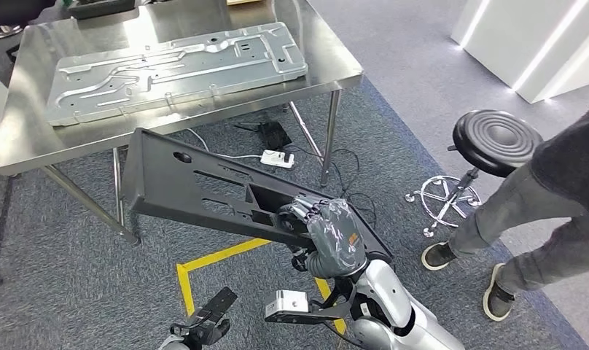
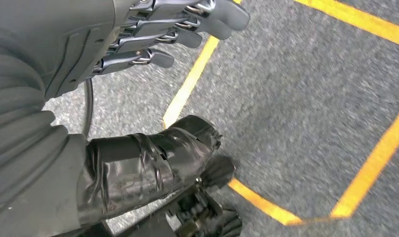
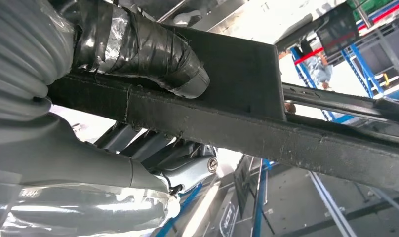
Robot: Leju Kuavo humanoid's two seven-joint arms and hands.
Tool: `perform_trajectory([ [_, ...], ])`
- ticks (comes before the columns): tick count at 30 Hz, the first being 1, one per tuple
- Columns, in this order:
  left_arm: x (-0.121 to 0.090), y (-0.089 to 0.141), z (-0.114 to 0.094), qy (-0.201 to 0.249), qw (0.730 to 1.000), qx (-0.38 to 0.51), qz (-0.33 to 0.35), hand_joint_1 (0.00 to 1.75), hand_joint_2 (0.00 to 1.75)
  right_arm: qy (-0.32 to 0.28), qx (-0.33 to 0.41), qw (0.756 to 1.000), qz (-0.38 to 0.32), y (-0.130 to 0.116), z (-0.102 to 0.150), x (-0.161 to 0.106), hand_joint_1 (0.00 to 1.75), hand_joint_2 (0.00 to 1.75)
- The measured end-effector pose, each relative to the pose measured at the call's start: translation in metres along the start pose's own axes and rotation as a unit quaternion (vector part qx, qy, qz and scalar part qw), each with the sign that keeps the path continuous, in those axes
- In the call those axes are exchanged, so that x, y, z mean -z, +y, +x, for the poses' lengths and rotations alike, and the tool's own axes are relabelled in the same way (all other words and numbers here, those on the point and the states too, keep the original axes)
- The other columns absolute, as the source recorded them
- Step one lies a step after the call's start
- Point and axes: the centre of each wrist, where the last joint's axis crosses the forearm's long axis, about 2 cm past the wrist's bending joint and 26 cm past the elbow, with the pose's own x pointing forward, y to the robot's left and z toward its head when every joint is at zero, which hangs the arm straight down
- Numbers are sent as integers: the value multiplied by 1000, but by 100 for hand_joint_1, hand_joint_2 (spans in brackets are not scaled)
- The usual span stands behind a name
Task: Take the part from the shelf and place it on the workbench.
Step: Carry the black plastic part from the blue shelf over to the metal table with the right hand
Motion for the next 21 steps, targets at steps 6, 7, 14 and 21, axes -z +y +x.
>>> perform_trajectory([
  [6, -1, -2, -1, 4, 1000, 2, -2, 0, 175, 3, -1, 1000, 8, 1, -1, -2, 175, 175],
  [7, 0, -2, 0, 4, 1000, 2, -2, 0, 175, 3, -1, 1000, 8, 1, -1, -2, 175, 175],
  [14, -1, -2, -2, 9, 1000, 4, -4, 0, 175, 3, -2, 1000, 10, 1, -1, -2, 175, 175],
  [21, -1, -2, -1, 8, 1000, 4, -5, 0, 175, 4, -1, 1000, 13, 2, -1, -3, 175, 175],
])
